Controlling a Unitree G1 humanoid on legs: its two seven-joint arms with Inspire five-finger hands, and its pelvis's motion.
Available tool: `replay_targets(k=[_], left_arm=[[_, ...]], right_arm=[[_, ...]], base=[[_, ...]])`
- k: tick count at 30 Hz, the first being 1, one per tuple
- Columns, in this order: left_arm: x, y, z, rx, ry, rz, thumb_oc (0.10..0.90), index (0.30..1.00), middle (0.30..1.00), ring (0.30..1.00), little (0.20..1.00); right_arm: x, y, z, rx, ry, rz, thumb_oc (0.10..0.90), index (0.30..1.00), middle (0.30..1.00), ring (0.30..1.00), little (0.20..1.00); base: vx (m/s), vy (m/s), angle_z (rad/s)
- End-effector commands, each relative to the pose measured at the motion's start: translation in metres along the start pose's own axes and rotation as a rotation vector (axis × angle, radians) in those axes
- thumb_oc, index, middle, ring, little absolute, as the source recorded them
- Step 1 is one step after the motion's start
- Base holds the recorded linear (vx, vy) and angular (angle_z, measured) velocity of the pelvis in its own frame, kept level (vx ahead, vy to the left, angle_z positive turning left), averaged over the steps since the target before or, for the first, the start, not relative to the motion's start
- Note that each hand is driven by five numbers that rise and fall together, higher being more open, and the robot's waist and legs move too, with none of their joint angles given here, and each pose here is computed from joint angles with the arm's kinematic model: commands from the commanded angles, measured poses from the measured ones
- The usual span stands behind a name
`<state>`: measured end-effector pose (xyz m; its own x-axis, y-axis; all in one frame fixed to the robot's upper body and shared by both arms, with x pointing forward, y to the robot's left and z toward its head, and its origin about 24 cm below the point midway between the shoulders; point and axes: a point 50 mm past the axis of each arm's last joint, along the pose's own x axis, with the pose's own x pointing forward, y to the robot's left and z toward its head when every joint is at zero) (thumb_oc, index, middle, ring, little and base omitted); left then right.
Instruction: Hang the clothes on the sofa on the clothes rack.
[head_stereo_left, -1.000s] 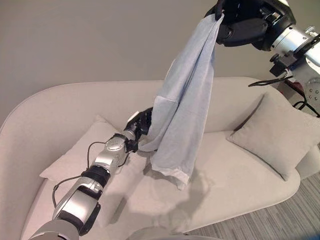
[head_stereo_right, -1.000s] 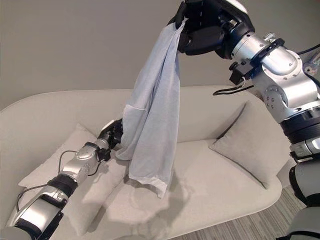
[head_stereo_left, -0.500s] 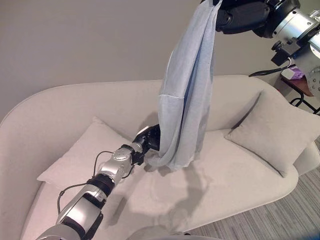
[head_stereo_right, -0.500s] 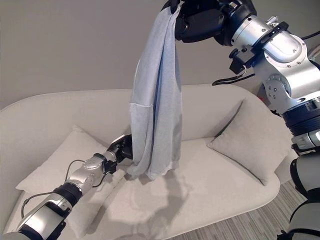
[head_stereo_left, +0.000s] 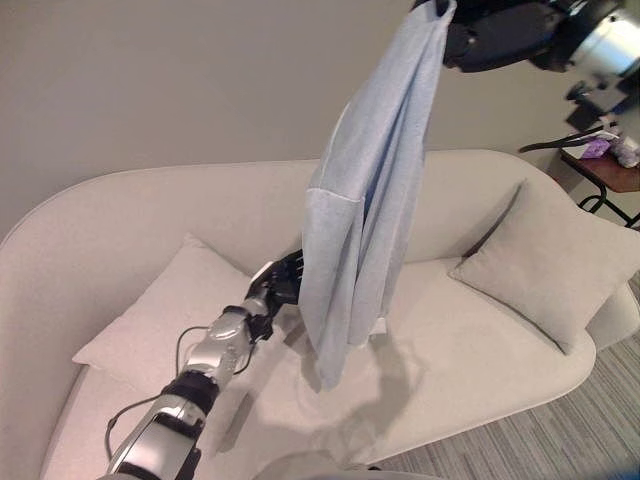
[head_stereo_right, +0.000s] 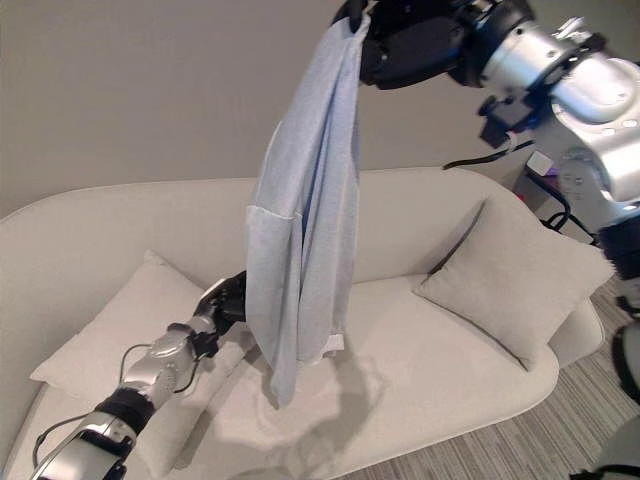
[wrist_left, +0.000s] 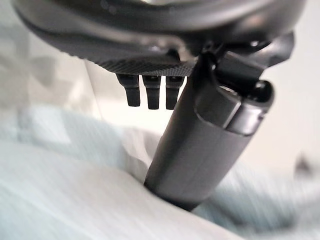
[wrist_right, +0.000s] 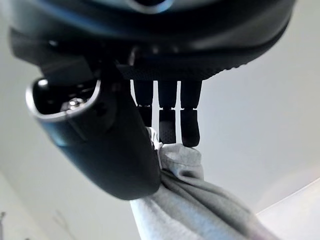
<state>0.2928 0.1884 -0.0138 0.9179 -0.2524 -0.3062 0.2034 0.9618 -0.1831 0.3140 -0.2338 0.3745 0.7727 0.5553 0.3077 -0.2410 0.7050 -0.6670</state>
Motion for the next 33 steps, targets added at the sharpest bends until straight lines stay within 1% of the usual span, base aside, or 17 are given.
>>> replay_targets(k=[1, 2, 5, 8, 11, 13, 17, 20, 21, 24, 26, 28, 33], left_arm=[[-0.006, 0.016, 0.056, 0.065, -0.269, 0.015, 0.8, 0.9, 0.9, 0.9, 0.9], [-0.018, 0.032, 0.053, 0.034, -0.279, 0.076, 0.8, 0.9, 0.9, 0.9, 0.9], [-0.033, 0.051, 0.051, 0.0, -0.3, 0.147, 0.8, 0.9, 0.9, 0.9, 0.9], [-0.039, 0.062, 0.057, -0.031, -0.341, 0.196, 0.8, 0.9, 0.9, 0.9, 0.9], [-0.039, 0.064, 0.064, -0.052, -0.376, 0.208, 0.8, 0.9, 0.9, 0.9, 0.9], [-0.036, 0.06, 0.077, -0.067, -0.436, 0.204, 0.8, 0.9, 0.9, 0.9, 0.9], [-0.029, 0.045, 0.094, -0.06, -0.503, 0.144, 0.8, 0.9, 0.9, 0.9, 0.9], [-0.027, 0.039, 0.099, -0.064, -0.522, 0.12, 0.8, 0.9, 0.9, 0.9, 0.9], [-0.022, 0.028, 0.106, -0.069, -0.545, 0.073, 0.8, 0.9, 0.9, 0.9, 0.9], [-0.015, 0.008, 0.115, -0.093, -0.575, -0.017, 0.8, 0.9, 0.9, 0.9, 0.9], [-0.012, 0.0, 0.118, -0.107, -0.584, -0.05, 0.8, 0.9, 0.9, 0.9, 0.9], [-0.007, -0.017, 0.122, -0.156, -0.594, -0.13, 0.8, 0.9, 0.9, 0.9, 0.9], [-0.005, -0.029, 0.119, -0.174, -0.579, -0.2, 0.8, 0.9, 0.9, 0.9, 0.9]], right_arm=[[-0.021, -0.046, 0.055, -0.084, -0.187, -0.178, 0.4, 0.3, 0.3, 0.3, 0.3], [-0.026, -0.049, 0.056, -0.096, -0.178, -0.184, 0.4, 0.3, 0.3, 0.3, 0.3], [-0.033, -0.053, 0.058, -0.117, -0.162, -0.185, 0.4, 0.3, 0.3, 0.3, 0.3], [-0.034, -0.053, 0.058, -0.132, -0.146, -0.174, 0.4, 0.3, 0.3, 0.3, 0.3], [-0.034, -0.051, 0.057, -0.136, -0.139, -0.16, 0.4, 0.3, 0.3, 0.3, 0.3], [-0.033, -0.046, 0.056, -0.145, -0.133, -0.135, 0.4, 0.3, 0.3, 0.3, 0.3], [-0.03, -0.039, 0.052, -0.146, -0.126, -0.105, 0.4, 0.3, 0.3, 0.3, 0.3], [-0.029, -0.037, 0.052, -0.148, -0.128, -0.097, 0.4, 0.3, 0.3, 0.3, 0.3], [-0.028, -0.034, 0.049, -0.149, -0.122, -0.084, 0.4, 0.3, 0.3, 0.3, 0.3], [-0.026, -0.031, 0.045, -0.131, -0.122, -0.084, 0.4, 0.3, 0.3, 0.3, 0.3], [-0.025, -0.029, 0.041, -0.115, -0.121, -0.086, 0.4, 0.3, 0.3, 0.3, 0.3], [-0.024, -0.021, 0.034, -0.091, -0.127, -0.073, 0.4, 0.3, 0.3, 0.3, 0.3], [-0.023, -0.017, 0.03, -0.073, -0.133, -0.071, 0.4, 0.3, 0.3, 0.3, 0.3]], base=[[0.0, 0.0, 0.0], [0.0, 0.0, 0.0], [0.0, 0.0, 0.0], [0.0, -0.001, 0.02], [0.0, -0.001, 0.05], [-0.01, 0.0, 0.06], [-0.01, 0.001, 0.06], [0.0, 0.0, 0.0], [0.0, 0.0, 0.0], [0.0, 0.0, 0.0], [0.0, 0.0, 0.0], [0.0, 0.0, 0.0], [0.0, 0.0, 0.0]])
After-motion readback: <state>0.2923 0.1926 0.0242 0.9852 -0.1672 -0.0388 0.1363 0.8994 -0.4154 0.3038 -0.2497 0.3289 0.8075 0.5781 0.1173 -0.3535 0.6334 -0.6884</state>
